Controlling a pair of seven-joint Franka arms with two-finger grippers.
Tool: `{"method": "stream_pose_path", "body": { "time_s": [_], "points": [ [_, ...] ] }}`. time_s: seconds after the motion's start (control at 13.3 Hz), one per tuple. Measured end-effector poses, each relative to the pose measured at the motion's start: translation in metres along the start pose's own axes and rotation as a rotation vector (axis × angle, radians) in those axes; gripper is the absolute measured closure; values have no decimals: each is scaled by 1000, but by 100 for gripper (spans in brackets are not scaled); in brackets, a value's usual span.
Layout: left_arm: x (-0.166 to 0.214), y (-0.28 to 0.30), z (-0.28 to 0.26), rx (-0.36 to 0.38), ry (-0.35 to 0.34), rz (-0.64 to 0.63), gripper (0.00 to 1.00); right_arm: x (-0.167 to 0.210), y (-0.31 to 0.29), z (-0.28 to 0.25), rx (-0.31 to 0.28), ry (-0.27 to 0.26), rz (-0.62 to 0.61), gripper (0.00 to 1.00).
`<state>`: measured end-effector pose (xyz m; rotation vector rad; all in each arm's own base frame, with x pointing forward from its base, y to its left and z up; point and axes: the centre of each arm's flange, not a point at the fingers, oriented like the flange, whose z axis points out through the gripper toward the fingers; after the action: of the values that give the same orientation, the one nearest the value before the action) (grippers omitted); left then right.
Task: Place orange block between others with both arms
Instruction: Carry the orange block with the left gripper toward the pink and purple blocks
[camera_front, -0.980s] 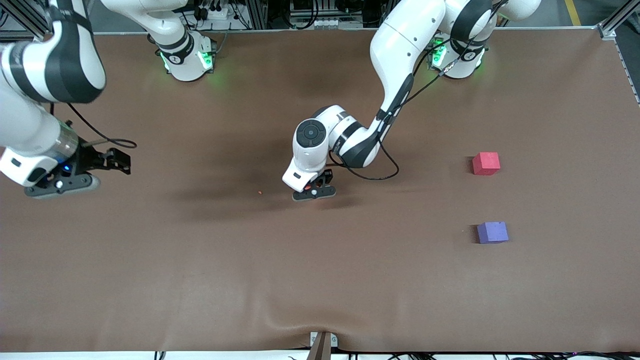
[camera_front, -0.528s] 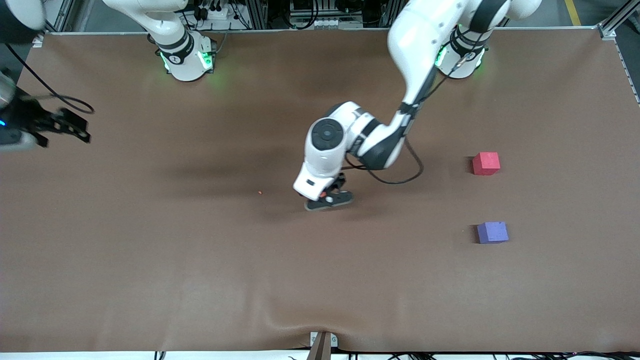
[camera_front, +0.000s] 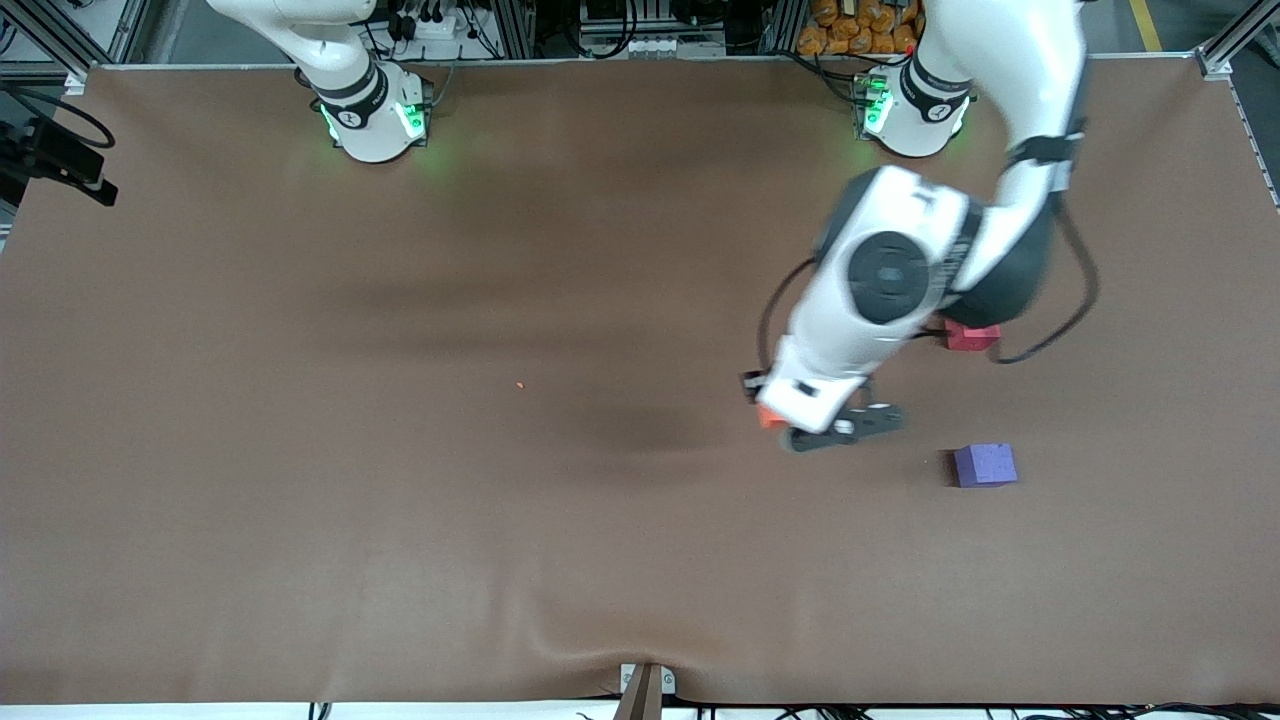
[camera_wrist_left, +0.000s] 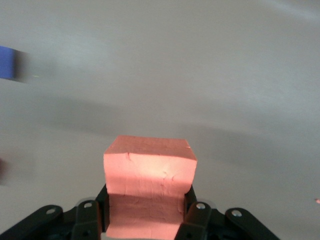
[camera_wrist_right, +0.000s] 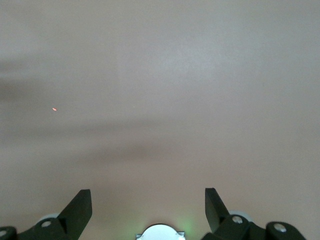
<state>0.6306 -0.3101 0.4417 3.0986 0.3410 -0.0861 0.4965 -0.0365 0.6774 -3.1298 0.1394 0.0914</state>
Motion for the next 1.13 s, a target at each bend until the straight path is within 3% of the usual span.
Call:
{"method": "stream_pose_path", "body": {
  "time_s": [0.23, 0.6, 0.9, 1.13],
  "points": [
    [23, -65, 6, 19, -40, 37, 44, 2, 0, 3, 1, -8, 16, 0],
    [52, -182, 64, 52, -136, 80, 44, 9, -1, 11, 2, -22, 15, 0],
    [58, -310, 96, 42, -112, 148, 44, 13, -2, 16, 2, -28, 15, 0],
    [48, -356, 148, 27, -59, 175, 44, 13, -4, 16, 3, -27, 11, 0]
  ]
}}
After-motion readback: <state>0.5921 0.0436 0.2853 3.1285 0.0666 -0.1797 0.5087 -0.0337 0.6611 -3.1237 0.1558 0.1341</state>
